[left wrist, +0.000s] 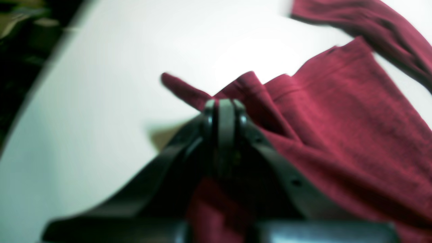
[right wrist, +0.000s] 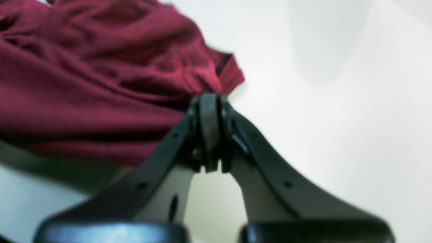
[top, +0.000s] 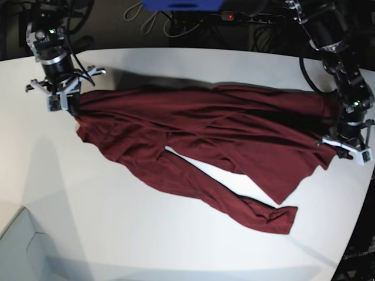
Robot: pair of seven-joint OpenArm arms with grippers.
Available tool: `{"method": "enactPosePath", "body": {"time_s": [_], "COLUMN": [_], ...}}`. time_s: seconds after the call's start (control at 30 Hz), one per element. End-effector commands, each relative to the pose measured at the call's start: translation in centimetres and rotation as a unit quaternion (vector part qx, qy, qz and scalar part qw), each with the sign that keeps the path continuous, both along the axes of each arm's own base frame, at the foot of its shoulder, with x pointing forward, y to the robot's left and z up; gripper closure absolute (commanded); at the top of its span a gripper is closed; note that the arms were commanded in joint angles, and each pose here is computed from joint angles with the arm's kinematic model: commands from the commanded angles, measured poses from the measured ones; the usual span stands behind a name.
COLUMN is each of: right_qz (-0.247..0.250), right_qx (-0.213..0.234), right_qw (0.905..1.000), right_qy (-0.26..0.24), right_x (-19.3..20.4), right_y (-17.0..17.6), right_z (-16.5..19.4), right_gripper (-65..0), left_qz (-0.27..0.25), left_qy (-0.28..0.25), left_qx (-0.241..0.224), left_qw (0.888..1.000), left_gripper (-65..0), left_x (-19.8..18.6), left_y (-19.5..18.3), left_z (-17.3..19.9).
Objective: Layout the t-shirt on the table in an organized manner, then fold the t-shirt properly
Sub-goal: 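Pull the shirt taut between both grippers, left gripper sweeping across, then drag the left gripper's shirt edge along the table to flatten it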
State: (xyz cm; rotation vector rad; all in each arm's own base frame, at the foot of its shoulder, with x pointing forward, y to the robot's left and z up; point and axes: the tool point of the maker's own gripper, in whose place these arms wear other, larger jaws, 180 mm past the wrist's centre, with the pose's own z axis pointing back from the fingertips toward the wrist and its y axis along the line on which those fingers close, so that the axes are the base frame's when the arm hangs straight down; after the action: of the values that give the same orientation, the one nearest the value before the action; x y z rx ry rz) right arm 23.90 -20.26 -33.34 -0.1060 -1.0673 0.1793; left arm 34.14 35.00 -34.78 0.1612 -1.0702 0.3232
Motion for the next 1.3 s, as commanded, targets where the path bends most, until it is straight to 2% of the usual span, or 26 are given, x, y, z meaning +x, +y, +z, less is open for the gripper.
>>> {"method": "enactPosePath", "body": {"time_s": [0.0,0.17,0.43,0.67,0.87,0.9,1.0,1.1,1.17,1.27], "right_qz": [0.004,0.003,-0.023,-0.026,-0.026,-0.026,-0.026,-0.026,-0.027,-0.027], "right_qx": [0.003,0.005,0.010,0.012,0.012,0.012,0.012,0.012,0.013,0.013], "right_qw": [0.9997,0.9998,0.9996,0.9993,0.9993,0.9993,0.9993,0.9993,0.9993,0.9993], "right_qy": [-0.026,-0.021,0.010,0.023,0.024,0.024,0.024,0.023,0.025,0.024], "right_x": [0.5,0.4,-0.5,-1.1,-1.1,-1.1,-1.1,-1.1,-1.1,-1.1], "right_y": [0.2,0.1,-1.5,-1.8,-1.8,-1.8,-1.8,-1.8,-1.8,-1.8], "right_z": [1.2,0.8,-1.6,-2.4,-2.4,-2.4,-2.4,-2.4,-2.6,-2.5], "right_gripper": [0.0,0.0,0.0,0.0,0.0,0.0,0.0,0.0,0.0,0.0], "left_qz": [0.014,0.059,0.117,0.119,0.109,0.107,0.106,0.105,0.102,0.095], "left_qy": [-0.031,-0.030,-0.006,0.001,-0.016,-0.007,0.002,0.005,0.001,-0.031], "left_qx": [0.021,0.026,-0.008,-0.008,0.016,0.016,0.018,0.024,0.032,0.027], "left_qw": [0.999,0.997,0.993,0.993,0.994,0.994,0.994,0.994,0.994,0.995], "left_gripper": [-0.2,-0.2,-0.2,-0.2,-1.4,-3.6,-18.7,-30.2,-32.5,-32.5], "left_x": [0.3,-1.9,-4.7,-5.5,-5.4,-5.8,-6.2,-6.6,-6.8,-6.2], "left_y": [2.0,5.5,8.4,8.4,8.1,7.9,7.7,7.6,7.6,6.8], "left_z": [2.4,2.6,-0.4,-0.7,1.4,1.1,1.7,2.0,2.5,4.2]}}
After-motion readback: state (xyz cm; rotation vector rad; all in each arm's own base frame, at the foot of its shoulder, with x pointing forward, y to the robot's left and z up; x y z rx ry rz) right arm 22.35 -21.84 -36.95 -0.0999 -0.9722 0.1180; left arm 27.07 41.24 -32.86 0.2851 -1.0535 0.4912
